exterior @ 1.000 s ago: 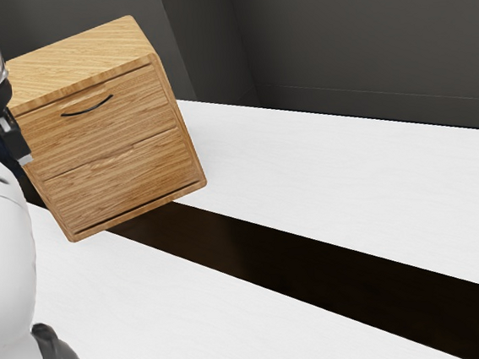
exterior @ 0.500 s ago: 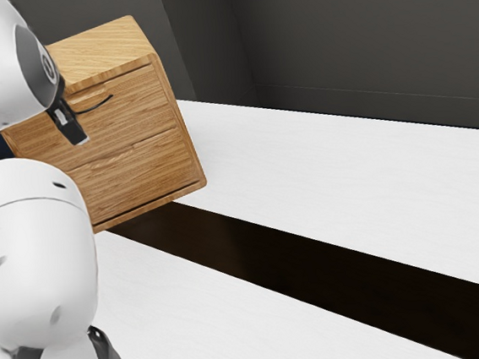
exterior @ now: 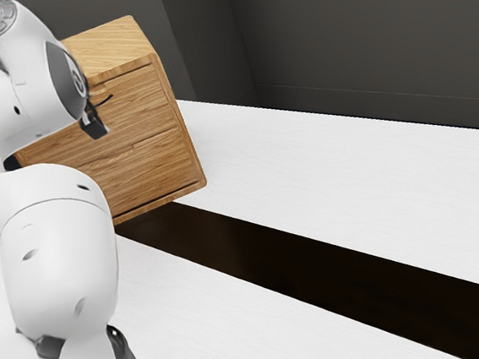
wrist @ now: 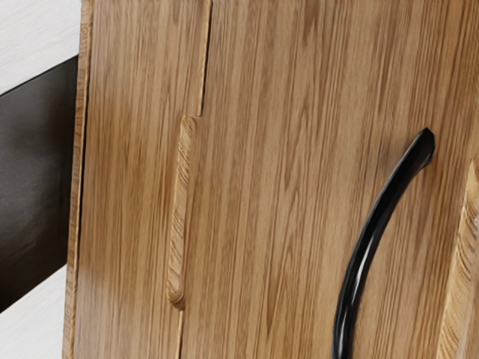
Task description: Pull the drawer handle with one arm to open the drawer
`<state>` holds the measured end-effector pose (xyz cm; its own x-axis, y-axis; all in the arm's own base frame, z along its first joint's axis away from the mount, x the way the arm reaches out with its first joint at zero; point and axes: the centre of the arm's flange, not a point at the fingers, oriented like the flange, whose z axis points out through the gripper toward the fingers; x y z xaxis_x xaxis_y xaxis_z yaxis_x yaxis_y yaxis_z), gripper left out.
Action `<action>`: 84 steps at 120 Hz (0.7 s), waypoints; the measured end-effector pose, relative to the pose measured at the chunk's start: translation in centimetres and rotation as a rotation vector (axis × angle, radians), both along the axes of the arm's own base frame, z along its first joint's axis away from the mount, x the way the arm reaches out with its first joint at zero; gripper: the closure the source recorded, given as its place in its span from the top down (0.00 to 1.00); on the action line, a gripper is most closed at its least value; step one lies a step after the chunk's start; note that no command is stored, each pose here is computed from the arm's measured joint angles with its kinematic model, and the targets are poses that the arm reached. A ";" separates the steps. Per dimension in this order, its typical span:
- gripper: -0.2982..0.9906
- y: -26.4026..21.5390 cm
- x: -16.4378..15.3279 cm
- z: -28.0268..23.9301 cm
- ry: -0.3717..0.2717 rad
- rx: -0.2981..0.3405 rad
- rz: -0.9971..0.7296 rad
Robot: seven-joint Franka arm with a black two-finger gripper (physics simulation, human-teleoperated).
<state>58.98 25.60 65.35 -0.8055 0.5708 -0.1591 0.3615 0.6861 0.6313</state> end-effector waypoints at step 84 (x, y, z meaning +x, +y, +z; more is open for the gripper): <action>0.54 2.1 -0.3 -1.0 0.019 0.042 -0.037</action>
